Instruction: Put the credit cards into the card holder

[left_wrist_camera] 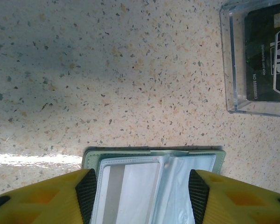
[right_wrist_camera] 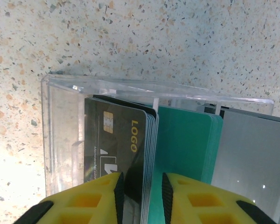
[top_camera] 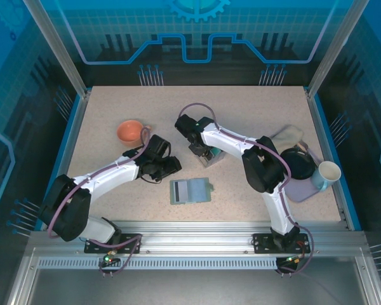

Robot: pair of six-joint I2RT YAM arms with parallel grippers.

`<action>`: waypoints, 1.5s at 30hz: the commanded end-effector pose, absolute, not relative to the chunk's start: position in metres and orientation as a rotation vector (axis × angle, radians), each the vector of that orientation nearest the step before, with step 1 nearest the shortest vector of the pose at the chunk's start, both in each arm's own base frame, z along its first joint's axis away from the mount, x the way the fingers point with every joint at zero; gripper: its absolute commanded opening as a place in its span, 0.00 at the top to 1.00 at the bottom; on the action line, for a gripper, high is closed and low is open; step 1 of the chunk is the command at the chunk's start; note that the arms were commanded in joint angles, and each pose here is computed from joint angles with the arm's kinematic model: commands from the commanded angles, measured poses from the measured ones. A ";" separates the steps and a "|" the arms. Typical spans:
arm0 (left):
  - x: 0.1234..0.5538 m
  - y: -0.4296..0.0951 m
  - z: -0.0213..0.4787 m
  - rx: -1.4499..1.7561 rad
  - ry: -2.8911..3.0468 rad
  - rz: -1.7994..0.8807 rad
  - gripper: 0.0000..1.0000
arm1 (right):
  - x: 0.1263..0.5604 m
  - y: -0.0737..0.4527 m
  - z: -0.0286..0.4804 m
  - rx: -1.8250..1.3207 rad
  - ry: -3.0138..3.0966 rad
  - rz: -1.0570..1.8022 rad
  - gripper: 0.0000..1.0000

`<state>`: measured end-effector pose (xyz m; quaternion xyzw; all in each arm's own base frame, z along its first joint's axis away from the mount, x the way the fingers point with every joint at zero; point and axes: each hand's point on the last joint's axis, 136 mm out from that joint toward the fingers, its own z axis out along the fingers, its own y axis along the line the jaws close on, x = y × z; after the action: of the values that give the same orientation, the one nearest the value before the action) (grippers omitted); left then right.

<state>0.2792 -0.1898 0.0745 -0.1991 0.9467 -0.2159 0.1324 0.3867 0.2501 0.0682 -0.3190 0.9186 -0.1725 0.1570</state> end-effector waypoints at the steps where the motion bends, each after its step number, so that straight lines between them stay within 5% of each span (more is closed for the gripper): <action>1: 0.278 -0.187 0.074 -0.592 2.739 -0.630 0.42 | 0.386 0.248 0.084 -0.898 2.602 -0.498 0.72; 14: 0.277 -0.186 0.072 -0.597 2.742 -0.627 0.42 | 0.386 0.246 0.090 -0.900 2.588 -0.513 0.85; 36: 0.277 -0.188 0.069 -0.592 2.752 -0.627 0.43 | 0.394 0.233 0.080 -0.903 2.610 -0.547 0.81; 45: 0.278 -0.189 0.069 -0.592 2.751 -0.636 0.43 | 0.387 0.239 0.061 -0.945 2.653 -0.503 0.68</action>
<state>0.2795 -0.1901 0.0725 -0.2000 0.9456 -0.2186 0.1343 0.3875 0.2425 0.0671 -0.3250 0.9175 -0.1732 0.1499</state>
